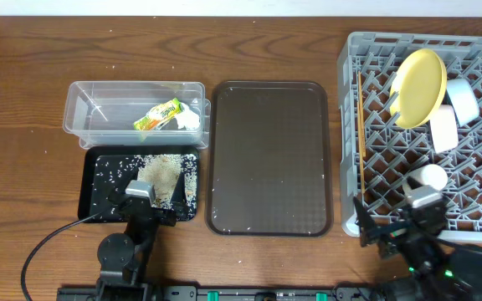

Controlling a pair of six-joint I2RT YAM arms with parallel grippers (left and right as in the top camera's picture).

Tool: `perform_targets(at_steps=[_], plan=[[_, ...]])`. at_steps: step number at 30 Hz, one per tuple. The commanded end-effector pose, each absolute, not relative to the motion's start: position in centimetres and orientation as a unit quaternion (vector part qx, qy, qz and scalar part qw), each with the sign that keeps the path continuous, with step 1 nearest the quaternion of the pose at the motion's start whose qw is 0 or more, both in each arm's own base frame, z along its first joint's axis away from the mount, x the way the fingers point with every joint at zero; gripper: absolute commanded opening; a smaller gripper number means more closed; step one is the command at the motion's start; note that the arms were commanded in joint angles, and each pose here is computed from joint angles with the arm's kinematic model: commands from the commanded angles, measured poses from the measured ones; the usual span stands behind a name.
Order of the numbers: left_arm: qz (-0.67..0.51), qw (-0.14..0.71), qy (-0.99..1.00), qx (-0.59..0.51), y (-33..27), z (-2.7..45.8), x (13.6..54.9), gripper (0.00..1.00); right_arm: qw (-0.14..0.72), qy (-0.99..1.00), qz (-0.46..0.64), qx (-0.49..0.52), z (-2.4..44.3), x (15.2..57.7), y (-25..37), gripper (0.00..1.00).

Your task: Sort waste into correct bins and load items into the dishwasher rack

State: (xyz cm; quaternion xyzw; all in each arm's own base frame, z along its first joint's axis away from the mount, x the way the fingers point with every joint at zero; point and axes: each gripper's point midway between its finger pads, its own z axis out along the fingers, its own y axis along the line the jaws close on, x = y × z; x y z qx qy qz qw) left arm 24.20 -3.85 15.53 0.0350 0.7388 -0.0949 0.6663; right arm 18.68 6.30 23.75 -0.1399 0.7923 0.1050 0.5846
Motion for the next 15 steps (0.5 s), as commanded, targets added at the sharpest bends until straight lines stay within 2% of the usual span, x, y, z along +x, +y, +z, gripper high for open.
perform_targets(at_steps=[1,12,15], plan=[[-0.092,0.651,0.752,0.044,-4.0,14.1,24.1,0.99,0.592,0.783,0.12,-0.151,21.1,18.9,6.8,0.99],[-0.092,0.651,0.752,0.044,-4.0,14.1,24.1,0.99,0.632,0.75,0.124,-0.151,15.4,22.4,7.1,0.99],[-0.092,0.651,0.752,0.044,-4.0,14.1,24.1,0.99,0.661,0.725,0.12,-0.153,16.2,23.0,7.1,0.99]])
